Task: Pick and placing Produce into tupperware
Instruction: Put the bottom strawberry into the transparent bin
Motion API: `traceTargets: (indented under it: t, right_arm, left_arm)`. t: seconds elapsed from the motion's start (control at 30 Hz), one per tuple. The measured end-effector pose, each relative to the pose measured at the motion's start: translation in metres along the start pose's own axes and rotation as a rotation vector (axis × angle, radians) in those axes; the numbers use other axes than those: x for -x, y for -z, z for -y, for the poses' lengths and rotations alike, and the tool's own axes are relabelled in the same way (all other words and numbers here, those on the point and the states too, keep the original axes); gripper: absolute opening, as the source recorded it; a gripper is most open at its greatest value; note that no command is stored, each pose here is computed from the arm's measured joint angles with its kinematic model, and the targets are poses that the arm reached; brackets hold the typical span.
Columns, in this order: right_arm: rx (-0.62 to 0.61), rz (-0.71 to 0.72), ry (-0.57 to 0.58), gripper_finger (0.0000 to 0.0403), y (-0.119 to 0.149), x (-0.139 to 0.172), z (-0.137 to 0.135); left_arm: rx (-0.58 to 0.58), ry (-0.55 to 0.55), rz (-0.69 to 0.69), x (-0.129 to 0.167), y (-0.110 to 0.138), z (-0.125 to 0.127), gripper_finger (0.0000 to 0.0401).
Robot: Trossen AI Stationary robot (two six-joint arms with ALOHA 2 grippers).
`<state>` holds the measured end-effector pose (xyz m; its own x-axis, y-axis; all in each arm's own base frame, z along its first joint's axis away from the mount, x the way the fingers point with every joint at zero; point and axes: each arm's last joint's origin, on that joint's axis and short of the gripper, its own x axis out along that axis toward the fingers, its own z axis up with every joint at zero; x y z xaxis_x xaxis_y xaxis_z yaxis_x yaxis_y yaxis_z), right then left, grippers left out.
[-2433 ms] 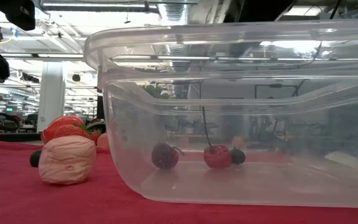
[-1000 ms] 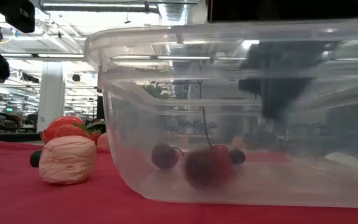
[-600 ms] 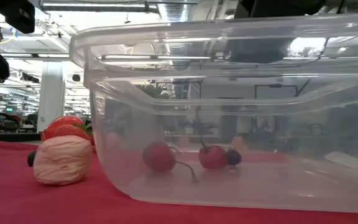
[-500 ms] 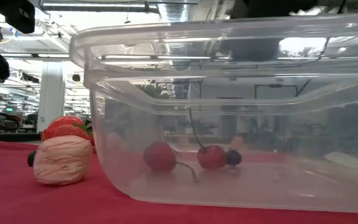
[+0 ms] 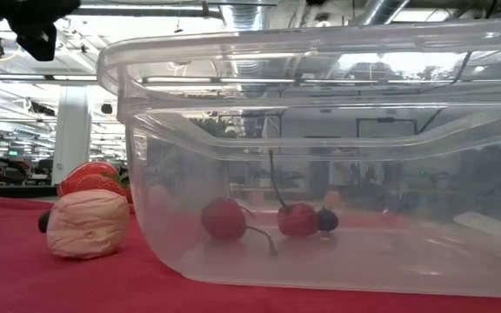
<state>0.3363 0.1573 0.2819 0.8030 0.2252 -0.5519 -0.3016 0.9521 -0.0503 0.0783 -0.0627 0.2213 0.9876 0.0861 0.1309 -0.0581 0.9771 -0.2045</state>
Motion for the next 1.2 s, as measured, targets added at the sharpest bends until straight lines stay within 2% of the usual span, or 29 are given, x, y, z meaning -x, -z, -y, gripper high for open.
traceTargets:
  t: [0.1, 0.3, 0.47, 0.6, 0.73, 0.83, 0.97, 1.2]
  right_arm:
    - [0.077, 0.073, -0.079, 0.0077, -0.011, 0.016, 0.003]
    - [0.096, 0.164, -0.049, 0.0077, -0.013, 0.060, 0.022]
    - [0.053, 0.272, -0.003, 0.0077, 0.025, 0.102, 0.038]
    - [0.019, 0.440, 0.034, 0.0077, 0.059, 0.134, 0.046]
    - [0.018, 0.590, 0.044, 0.0077, 0.085, 0.160, 0.047]
    - [0.008, 0.687, 0.059, 0.0077, 0.102, 0.172, 0.048]
    - [-0.058, 0.717, 0.062, 0.0077, 0.119, 0.179, 0.049]
    - [-0.109, 0.662, 0.047, 0.0077, 0.135, 0.172, 0.048]
  left_arm:
    - [-0.007, -0.009, 0.002, -0.002, 0.000, -0.002, 0.0142]
    - [0.003, -0.008, -0.002, -0.004, 0.002, -0.003, 0.0142]
    - [0.002, -0.007, -0.003, -0.004, 0.002, -0.003, 0.0142]
    - [0.011, -0.008, 0.001, -0.004, 0.001, -0.003, 0.0142]
    - [0.069, -0.023, 0.000, -0.005, 0.002, -0.003, 0.0142]
    - [0.122, 0.002, -0.008, -0.008, 0.004, -0.001, 0.0142]
    - [0.082, 0.070, -0.012, -0.015, 0.006, 0.002, 0.0142]
    - [0.117, -0.145, -0.057, -0.030, 0.021, -0.001, 0.0142]
